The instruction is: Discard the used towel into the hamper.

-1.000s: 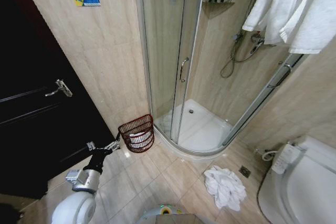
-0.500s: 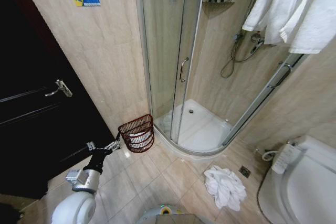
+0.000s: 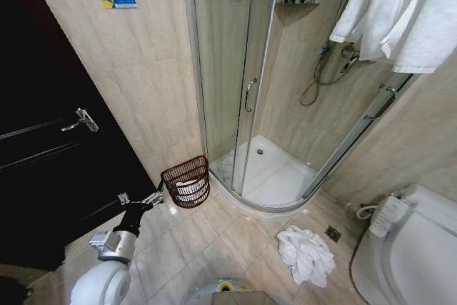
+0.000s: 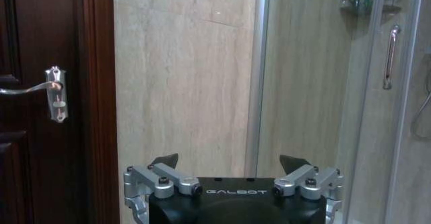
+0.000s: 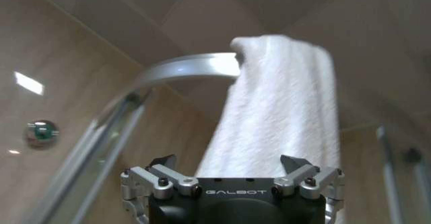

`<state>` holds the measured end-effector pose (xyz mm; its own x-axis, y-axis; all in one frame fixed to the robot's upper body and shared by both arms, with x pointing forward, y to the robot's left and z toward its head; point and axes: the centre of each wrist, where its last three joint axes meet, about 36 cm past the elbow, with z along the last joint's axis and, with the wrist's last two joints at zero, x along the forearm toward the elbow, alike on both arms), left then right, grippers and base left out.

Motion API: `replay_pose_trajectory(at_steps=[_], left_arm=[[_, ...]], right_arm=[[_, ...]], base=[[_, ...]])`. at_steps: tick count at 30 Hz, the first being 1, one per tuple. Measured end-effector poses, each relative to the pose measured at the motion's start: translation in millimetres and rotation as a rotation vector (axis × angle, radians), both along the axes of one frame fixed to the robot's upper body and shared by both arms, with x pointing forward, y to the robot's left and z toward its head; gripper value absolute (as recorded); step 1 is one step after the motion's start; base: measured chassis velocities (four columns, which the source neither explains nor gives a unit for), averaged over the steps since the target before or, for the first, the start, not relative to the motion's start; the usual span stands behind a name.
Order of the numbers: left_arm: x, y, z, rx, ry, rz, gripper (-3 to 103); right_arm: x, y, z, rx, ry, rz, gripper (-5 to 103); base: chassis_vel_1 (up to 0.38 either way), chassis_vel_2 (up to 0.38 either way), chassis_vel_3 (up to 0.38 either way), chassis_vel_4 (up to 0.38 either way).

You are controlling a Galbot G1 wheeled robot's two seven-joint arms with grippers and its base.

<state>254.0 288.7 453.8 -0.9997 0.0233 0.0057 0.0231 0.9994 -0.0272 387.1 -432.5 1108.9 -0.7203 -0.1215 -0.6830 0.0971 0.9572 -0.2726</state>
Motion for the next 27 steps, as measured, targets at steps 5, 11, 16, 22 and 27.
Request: replay_pose_trajectory(at_steps=[5,11,16,22,27], left_arm=[[0.0,0.0,0.0,0.0,0.0,0.0,98],[0.0,0.0,0.0,0.0,0.0,0.0,98],[0.0,0.0,0.0,0.0,0.0,0.0,98],[0.0,0.0,0.0,0.0,0.0,0.0,98],[0.0,0.0,0.0,0.0,0.0,0.0,98]], right_arm=[[5.9,-5.5,8.8,-0.002,-0.037,-0.043,100],[21.2,-11.1,5.6,0.007,-0.043,-0.052,100],[28.8,-19.5,7.5,0.025,-0.057,-0.064,100],[39.6,-22.7,0.5,0.04,-0.043,-0.065,100],[47.3,-26.3,-5.4,0.063,-0.019,-0.063,97]], base=[[0.0,0.0,0.0,0.0],[0.0,0.0,0.0,0.0],[0.0,0.0,0.0,0.0],[0.0,0.0,0.0,0.0],[0.0,0.0,0.0,0.0]])
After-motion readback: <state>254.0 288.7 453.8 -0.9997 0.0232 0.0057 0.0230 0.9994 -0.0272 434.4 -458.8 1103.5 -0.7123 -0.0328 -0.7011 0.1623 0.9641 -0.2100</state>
